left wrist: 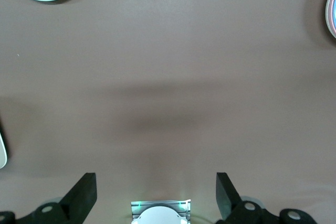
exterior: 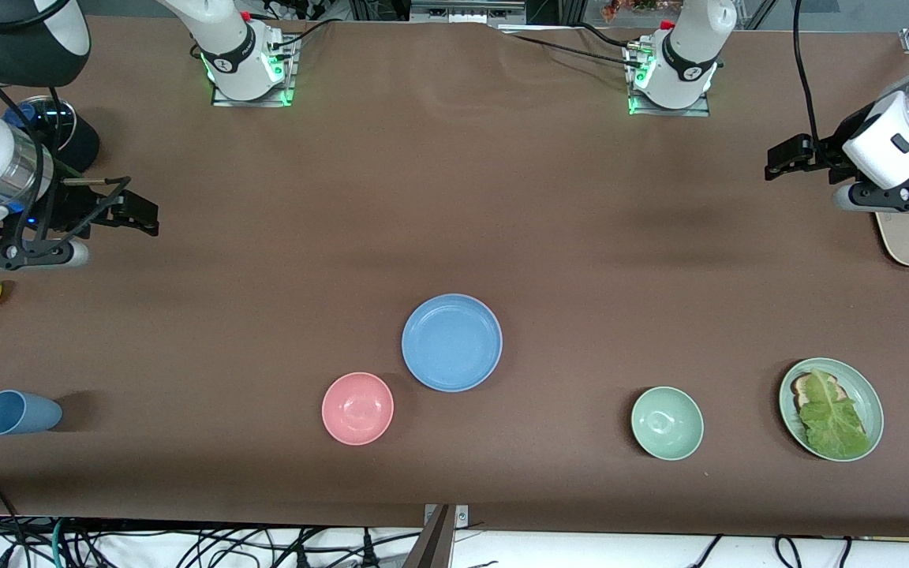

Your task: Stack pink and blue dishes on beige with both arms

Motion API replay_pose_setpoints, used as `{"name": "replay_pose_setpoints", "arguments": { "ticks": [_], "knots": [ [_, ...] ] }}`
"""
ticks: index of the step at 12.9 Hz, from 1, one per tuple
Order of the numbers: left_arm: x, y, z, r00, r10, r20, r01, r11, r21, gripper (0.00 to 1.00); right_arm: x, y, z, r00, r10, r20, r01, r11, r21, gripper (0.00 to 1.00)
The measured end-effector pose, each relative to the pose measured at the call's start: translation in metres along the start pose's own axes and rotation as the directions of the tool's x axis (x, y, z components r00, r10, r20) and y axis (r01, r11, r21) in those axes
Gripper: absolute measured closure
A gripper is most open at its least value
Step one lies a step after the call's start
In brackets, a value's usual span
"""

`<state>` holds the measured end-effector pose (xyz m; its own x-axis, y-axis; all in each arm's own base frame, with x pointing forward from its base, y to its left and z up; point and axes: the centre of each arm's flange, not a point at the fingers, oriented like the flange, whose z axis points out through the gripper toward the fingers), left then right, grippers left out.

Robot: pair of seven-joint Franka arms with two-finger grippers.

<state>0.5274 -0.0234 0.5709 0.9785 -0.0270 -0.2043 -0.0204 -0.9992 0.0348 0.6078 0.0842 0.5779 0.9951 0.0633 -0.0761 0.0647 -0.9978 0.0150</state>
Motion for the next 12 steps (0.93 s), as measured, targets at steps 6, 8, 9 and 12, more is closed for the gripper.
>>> {"name": "replay_pose_setpoints", "arguments": {
  "ticks": [6,8,9,12],
  "knots": [
    [0.0,0.001,0.0,1.0,0.002,0.0,-0.002,1.0,-0.001,0.0,0.0,-0.01,-0.001,1.0,-0.017,-0.006,0.017,1.0,0.001,0.0],
    [0.0,0.003,0.0,1.0,0.005,0.003,-0.005,1.0,-0.001,0.0,0.0,-0.012,-0.001,1.0,-0.021,-0.006,0.021,1.0,0.0,0.0],
    [0.0,0.003,0.0,1.0,0.006,0.003,-0.006,1.0,-0.001,0.0,0.0,-0.012,-0.001,1.0,-0.021,-0.006,0.021,1.0,0.0,0.0],
    [-0.001,0.004,0.0,1.0,0.007,0.003,-0.007,1.0,0.0,0.0,0.0,-0.012,-0.001,1.0,-0.021,-0.006,0.021,1.0,0.0,0.0]
  ]
}}
